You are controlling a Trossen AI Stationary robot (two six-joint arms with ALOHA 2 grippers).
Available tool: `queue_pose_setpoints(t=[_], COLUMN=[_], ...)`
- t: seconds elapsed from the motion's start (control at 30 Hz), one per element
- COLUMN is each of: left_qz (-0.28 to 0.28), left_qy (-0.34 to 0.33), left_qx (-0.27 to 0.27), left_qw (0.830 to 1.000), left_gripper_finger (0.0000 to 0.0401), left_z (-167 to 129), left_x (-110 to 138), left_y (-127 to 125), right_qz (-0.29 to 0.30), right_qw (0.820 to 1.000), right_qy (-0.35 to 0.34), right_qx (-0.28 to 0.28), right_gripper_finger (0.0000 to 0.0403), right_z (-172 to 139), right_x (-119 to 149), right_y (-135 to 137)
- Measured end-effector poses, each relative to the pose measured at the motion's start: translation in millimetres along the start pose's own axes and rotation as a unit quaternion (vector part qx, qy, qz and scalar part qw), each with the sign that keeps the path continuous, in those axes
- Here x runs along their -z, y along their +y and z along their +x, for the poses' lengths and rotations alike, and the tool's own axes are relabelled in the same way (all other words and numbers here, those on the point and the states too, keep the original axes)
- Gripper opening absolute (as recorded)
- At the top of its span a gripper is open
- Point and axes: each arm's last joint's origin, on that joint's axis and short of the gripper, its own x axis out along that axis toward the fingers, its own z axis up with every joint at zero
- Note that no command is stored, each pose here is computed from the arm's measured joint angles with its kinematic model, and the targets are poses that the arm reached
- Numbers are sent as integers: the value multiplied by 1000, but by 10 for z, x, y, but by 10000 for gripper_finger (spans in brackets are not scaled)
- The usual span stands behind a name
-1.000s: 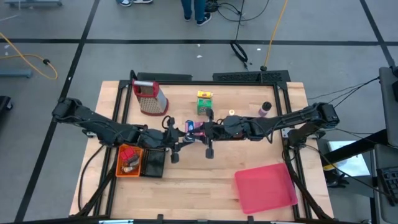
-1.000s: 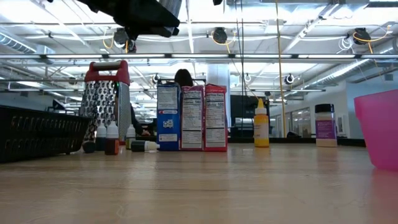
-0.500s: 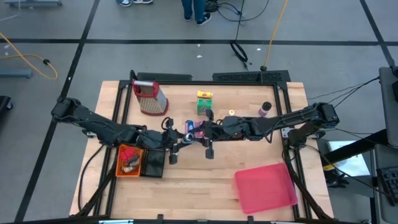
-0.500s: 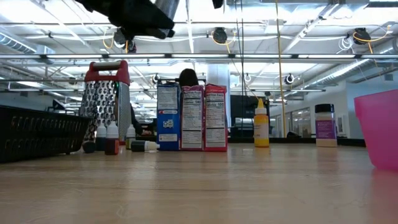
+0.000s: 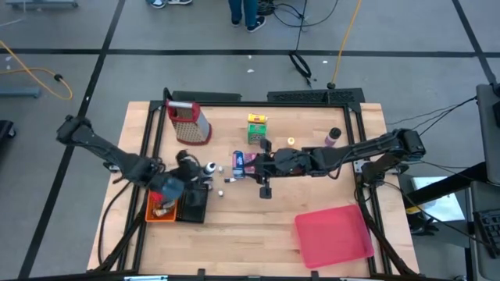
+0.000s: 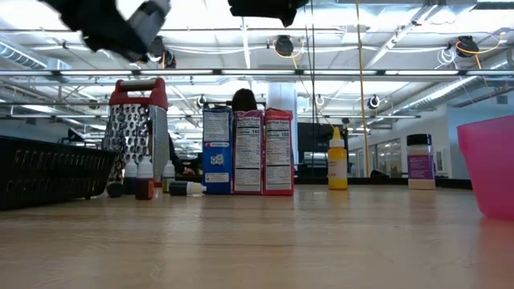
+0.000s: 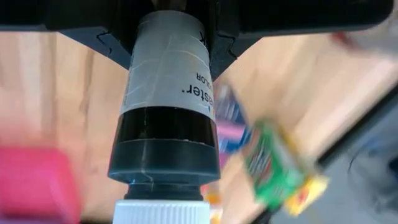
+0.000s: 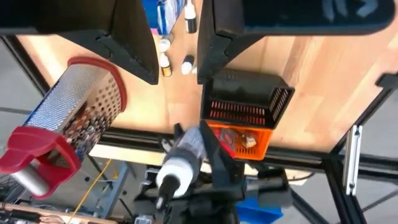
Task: Pick & Place Kitchen Items
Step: Put the black food coloring bottle into the black bin
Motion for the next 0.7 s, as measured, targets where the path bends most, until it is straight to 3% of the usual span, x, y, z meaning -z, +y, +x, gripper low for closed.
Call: queue_pose_setpoints(t=[0.13, 0.3, 0.53, 0.7], left_qz=[-35, -62, -87, -131], left_qy=[23, -5, 5, -7], left_qx=[-22, -30, -56, -90], left_qw=[999, 998, 995, 987], left_gripper_finger=[104, 105, 104, 102], left_z=[-124, -207, -113, 43], left_x=[202, 368, 650, 945], left_y=[-78, -267, -482, -492], right_qz=[-1, -3, -3, -3], right_qw=[1000, 1000, 1000, 1000], right_qy=[-4, -5, -5, -6], right_qx=[0, 0, 0, 0], right_gripper_finger=[96, 95, 95, 94], right_z=[-6, -7, -7, -7], right_x=[-10, -13, -13, -15], right_y=[-2, -1, 0, -1])
